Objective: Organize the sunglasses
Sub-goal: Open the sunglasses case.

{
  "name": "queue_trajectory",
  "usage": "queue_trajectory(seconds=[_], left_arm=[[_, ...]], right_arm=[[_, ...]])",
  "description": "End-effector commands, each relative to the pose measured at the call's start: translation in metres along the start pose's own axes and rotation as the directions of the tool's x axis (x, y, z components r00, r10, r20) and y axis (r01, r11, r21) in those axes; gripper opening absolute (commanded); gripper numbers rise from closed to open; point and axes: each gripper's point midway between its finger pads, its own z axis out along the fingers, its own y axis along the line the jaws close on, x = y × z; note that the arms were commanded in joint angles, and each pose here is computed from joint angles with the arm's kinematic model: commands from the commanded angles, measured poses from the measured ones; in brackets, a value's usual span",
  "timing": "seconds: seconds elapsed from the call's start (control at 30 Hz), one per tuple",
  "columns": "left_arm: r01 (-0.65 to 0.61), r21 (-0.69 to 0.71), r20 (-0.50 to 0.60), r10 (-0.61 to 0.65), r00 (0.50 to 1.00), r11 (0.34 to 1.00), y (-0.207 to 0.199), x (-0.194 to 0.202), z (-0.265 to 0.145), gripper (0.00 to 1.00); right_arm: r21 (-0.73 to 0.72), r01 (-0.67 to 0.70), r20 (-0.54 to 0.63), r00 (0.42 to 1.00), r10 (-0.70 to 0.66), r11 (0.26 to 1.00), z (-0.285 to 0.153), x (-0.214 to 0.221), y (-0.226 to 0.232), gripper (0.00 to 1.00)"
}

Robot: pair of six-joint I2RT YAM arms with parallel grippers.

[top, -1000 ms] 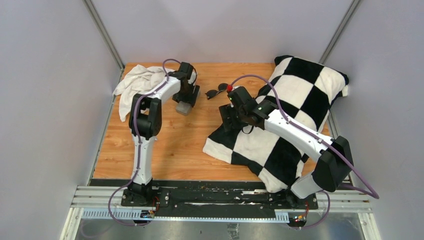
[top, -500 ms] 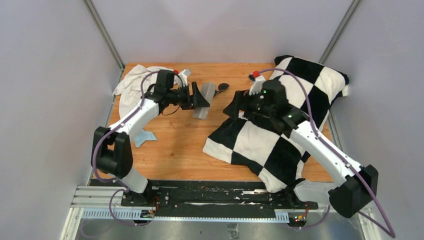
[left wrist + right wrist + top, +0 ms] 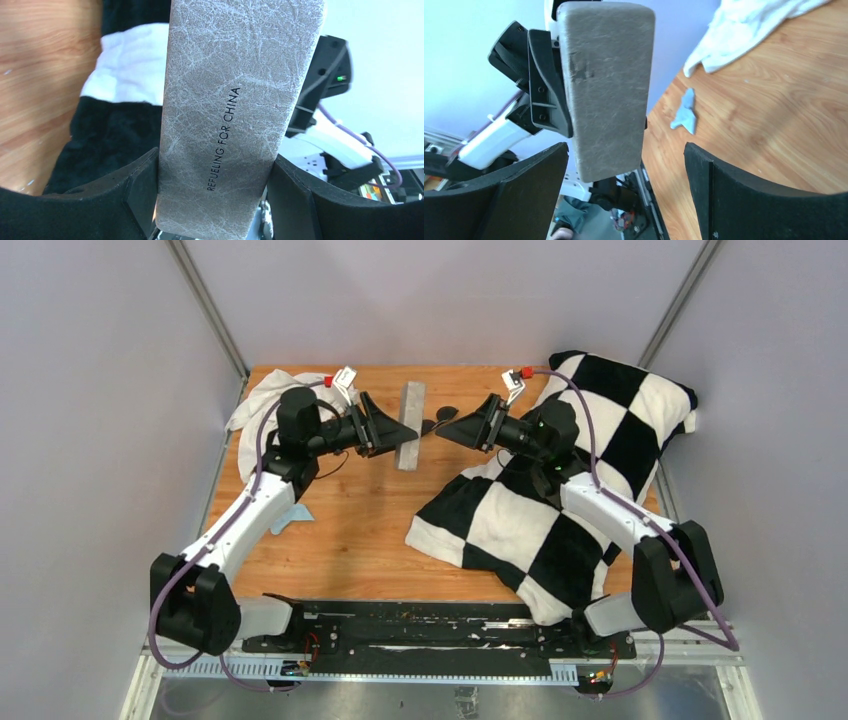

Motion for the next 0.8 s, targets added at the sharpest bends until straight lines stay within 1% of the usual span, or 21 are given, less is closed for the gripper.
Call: queue_trajectory(seconds=[0.0, 0.07, 0.17, 0.3, 0.43, 0.47, 0.53, 0.6, 0.77], left_arm=[[0.015, 0.080, -0.001, -0.015, 1.000, 0.997, -0.029, -0.001, -0.008, 0.09], [0.023, 0.090, 0.000, -0.023, 1.000, 0.996, -0.036, 0.000, -0.011, 0.08], [0.003, 0.104, 0.018, -0.005, 1.000, 0.995, -0.046, -0.002, -0.015, 0.09], [-0.028, 0.128, 0.015, 0.027, 1.000, 0.991, -0.058, -0.002, -0.019, 0.09], [-0.030, 0.138, 0.012, 0.029, 1.000, 0.990, -0.062, -0.003, -0.020, 0.09], [-0.025, 0.139, 0.008, 0.024, 1.000, 0.990, -0.062, -0.003, -0.019, 0.09], [-0.018, 0.139, 0.009, 0.017, 1.000, 0.990, -0.063, -0.004, -0.020, 0.03], [-0.021, 0.142, 0.012, 0.020, 1.000, 0.990, -0.065, -0.003, -0.021, 0.00], [-0.033, 0.158, 0.018, 0.031, 0.999, 0.987, -0.074, -0.005, -0.023, 0.00]], right_arm=[[-0.233, 0.003, 0.063, 0.998, 0.012, 0.973, -0.002, -0.018, 0.042, 0.92], [-0.278, -0.015, 0.073, 0.997, 0.037, 0.961, 0.001, -0.022, 0.044, 0.92], [-0.319, -0.027, 0.083, 0.995, 0.056, 0.947, 0.005, -0.028, 0.050, 0.92], [-0.341, -0.008, 0.075, 0.997, 0.036, 0.940, 0.014, -0.030, 0.059, 0.92], [-0.348, -0.002, 0.054, 0.998, 0.022, 0.937, 0.026, -0.027, 0.061, 0.93], [-0.352, -0.001, 0.047, 0.999, 0.019, 0.936, 0.029, -0.027, 0.062, 0.93], [-0.353, -0.015, 0.026, 0.999, 0.025, 0.936, 0.037, -0.025, 0.061, 0.94], [-0.362, -0.020, 0.008, 1.000, 0.025, 0.932, 0.043, -0.024, 0.062, 0.96], [-0.372, -0.026, -0.007, 1.000, 0.025, 0.928, 0.056, -0.019, 0.059, 0.96]])
